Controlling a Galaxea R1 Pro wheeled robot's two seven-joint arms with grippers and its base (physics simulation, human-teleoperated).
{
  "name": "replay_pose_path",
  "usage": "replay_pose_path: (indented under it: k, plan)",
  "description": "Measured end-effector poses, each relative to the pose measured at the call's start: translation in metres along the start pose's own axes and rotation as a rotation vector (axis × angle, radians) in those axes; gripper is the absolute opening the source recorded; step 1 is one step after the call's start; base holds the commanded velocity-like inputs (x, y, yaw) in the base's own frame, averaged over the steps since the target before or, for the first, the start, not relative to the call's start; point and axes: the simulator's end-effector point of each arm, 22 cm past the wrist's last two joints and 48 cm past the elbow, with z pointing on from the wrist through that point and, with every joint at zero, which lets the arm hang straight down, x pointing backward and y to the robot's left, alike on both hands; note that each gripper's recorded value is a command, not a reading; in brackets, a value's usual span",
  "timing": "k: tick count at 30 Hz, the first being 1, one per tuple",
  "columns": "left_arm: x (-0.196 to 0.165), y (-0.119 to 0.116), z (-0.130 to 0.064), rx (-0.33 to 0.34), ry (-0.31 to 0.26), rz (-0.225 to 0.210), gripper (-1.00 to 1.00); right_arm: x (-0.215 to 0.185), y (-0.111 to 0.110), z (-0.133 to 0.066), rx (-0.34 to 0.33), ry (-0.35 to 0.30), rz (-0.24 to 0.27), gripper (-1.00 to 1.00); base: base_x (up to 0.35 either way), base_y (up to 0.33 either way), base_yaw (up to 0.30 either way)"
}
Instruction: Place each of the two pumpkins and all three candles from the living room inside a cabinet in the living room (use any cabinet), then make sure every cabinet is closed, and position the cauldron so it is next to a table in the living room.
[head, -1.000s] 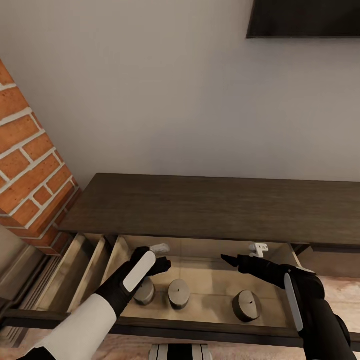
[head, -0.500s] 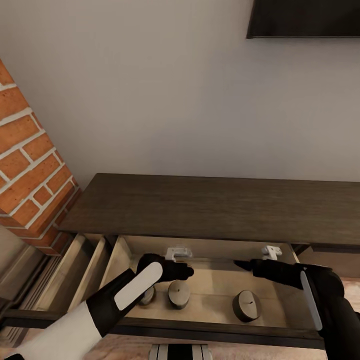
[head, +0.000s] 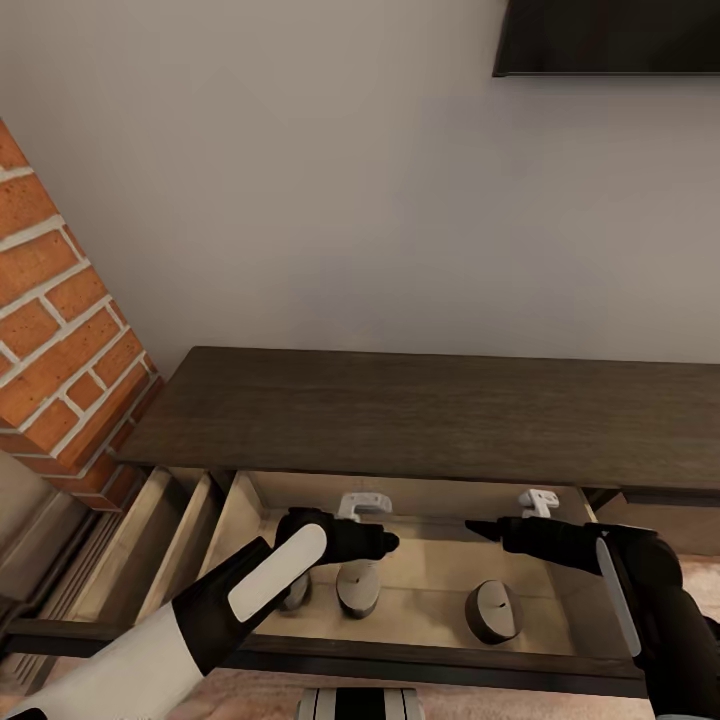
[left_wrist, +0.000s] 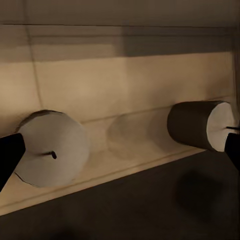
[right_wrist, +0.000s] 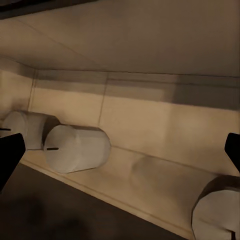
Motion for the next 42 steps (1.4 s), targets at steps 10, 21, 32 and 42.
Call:
replay_pose_path:
  k: [10,21,32,42]
  plan:
    - [-0.038,-0.007,-0.029,0.019,-0.102,-0.038,1.0,-0.018,0.011,-0.013,-0.01,-0.051,-0.035,1.0,0.0,0.0,0.0]
    - [-0.056,-0.008,-0.052,0.014,-0.153,-0.04,1.0,-0.031,0.023,-0.029,-0.011,-0.083,-0.058,1.0,0.0,0.0,0.0]
    - [-0.065,-0.017,-0.073,0.017,-0.19,-0.022,1.0,-0.044,0.033,-0.047,-0.012,-0.118,-0.08,1.0,-0.034,0.0,0.0]
    - [-0.075,-0.025,-0.092,0.017,-0.22,-0.009,1.0,-0.056,0.042,-0.064,-0.013,-0.146,-0.098,1.0,-0.294,0.0,0.0]
